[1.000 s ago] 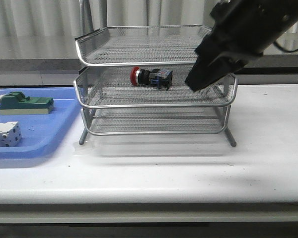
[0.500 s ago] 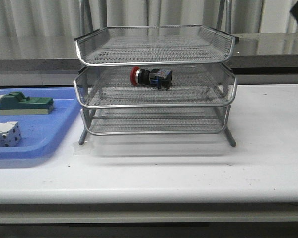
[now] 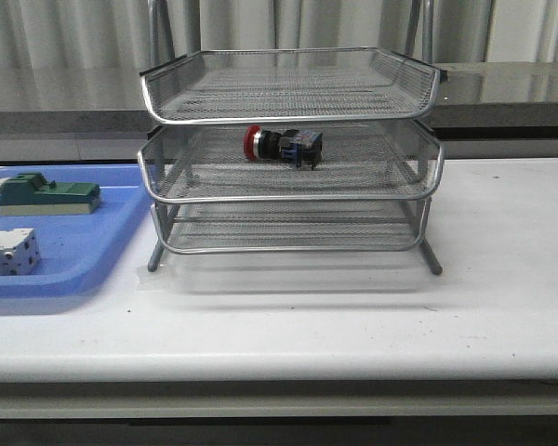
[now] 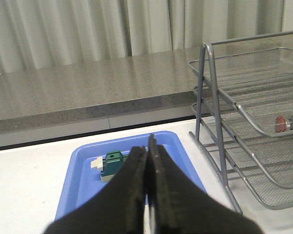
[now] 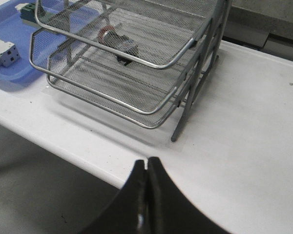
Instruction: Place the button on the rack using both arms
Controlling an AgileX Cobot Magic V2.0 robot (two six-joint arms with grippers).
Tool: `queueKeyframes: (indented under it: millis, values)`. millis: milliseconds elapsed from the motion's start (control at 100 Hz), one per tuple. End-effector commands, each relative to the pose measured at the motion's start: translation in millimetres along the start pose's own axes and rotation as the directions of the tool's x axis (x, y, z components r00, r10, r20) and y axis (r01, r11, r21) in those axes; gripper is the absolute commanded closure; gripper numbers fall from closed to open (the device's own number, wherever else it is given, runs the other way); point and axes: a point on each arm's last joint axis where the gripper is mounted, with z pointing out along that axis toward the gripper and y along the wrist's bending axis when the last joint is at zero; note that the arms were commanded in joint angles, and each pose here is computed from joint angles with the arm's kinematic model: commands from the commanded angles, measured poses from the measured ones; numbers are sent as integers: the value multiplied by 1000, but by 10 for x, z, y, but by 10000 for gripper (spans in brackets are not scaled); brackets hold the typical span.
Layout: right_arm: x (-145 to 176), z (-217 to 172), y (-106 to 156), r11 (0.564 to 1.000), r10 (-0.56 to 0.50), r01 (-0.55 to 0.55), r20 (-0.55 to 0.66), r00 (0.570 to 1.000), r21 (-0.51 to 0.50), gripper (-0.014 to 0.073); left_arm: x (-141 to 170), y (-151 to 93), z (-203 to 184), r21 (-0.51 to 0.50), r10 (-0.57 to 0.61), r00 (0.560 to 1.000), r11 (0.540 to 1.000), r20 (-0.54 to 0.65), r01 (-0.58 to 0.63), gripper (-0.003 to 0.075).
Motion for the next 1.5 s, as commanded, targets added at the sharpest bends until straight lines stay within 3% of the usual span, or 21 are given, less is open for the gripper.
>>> queueKeyframes:
  millis: [0,170,1110,1300,1490]
  values:
    - [-46,-117,17,999,12,-15,96,995,34,655,-152,43,2,-38,-20,996,999,85,23,740]
    - [-16,-218,60,999,-6,-1,141,990,45,655,-152,43,2,-38,-20,996,999,85,23,740]
    - [-15,-221,64,999,-2,-3,141,990,41,655,-152,43,2,-38,-20,996,999,85,23,740]
    - [-58,-294,28,994,0,-24,222,975,107,655,-152,43,2,-38,-20,996,999,85,23,740]
    - [106,-319,-58,964,92,-162,306,948,213,655,-152,43,2,-38,-20,996,999,85,23,740]
